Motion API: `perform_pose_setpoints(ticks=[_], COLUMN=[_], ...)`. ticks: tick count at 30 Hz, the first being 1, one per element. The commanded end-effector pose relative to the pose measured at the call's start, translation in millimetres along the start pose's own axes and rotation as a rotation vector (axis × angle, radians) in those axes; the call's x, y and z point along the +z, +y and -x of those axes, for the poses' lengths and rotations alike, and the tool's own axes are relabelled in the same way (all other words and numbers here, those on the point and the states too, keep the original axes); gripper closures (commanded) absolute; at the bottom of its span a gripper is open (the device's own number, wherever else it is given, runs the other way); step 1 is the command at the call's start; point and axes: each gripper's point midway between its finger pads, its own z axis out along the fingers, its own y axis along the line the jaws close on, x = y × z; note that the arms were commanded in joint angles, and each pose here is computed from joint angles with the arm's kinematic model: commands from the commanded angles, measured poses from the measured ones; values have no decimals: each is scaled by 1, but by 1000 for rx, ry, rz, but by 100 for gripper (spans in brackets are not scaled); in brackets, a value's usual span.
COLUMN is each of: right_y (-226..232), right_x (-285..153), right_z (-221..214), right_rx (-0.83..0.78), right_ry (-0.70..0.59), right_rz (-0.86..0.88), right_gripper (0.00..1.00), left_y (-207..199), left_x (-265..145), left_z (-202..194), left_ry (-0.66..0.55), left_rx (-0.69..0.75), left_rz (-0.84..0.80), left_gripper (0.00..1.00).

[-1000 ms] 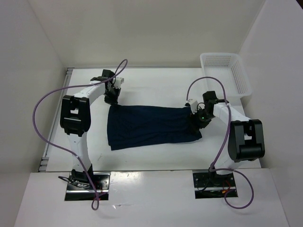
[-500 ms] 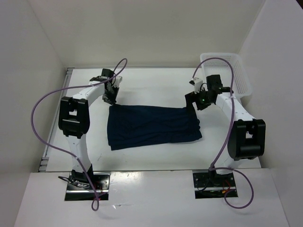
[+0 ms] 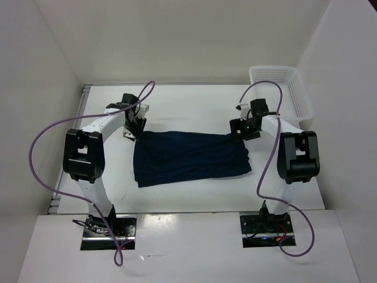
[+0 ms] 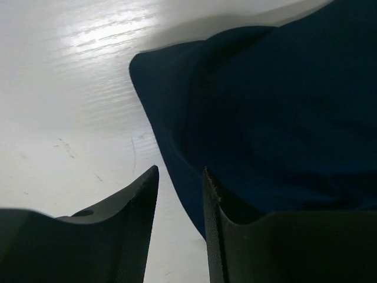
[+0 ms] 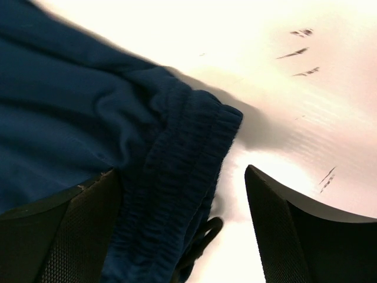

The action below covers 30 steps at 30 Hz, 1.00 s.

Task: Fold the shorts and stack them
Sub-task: Fold the shorts

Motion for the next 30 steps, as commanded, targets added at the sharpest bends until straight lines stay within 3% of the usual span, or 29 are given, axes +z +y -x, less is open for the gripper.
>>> perform_pose_setpoints(ticks=[1, 6, 11, 18, 28, 30], right_y=[-15, -20, -8, 0, 4, 1], right_x=[10, 17, -10, -32, -5, -1], right_z=[16, -1, 12, -5, -47, -54], right_rx=[19, 30, -60, -92, -37, -42], right_ry=[-57, -15, -48, -25, 82, 104], right_rz=[-81, -106, -66, -63, -17, -43], right_gripper=[15, 15, 15, 10, 10, 17], left_y=[-18, -54, -147, -252, -298, -298], left_x=[0, -37, -78, -29, 25, 29], left_z=[-1, 12, 37, 36, 30, 28], left_ry=[13, -46, -118, -51, -18, -9], left_rx=[18, 123, 296, 451, 506, 505], left_rz=[-75, -70, -254, -450, -512, -511], left_gripper=[57, 55, 54, 54, 53, 53])
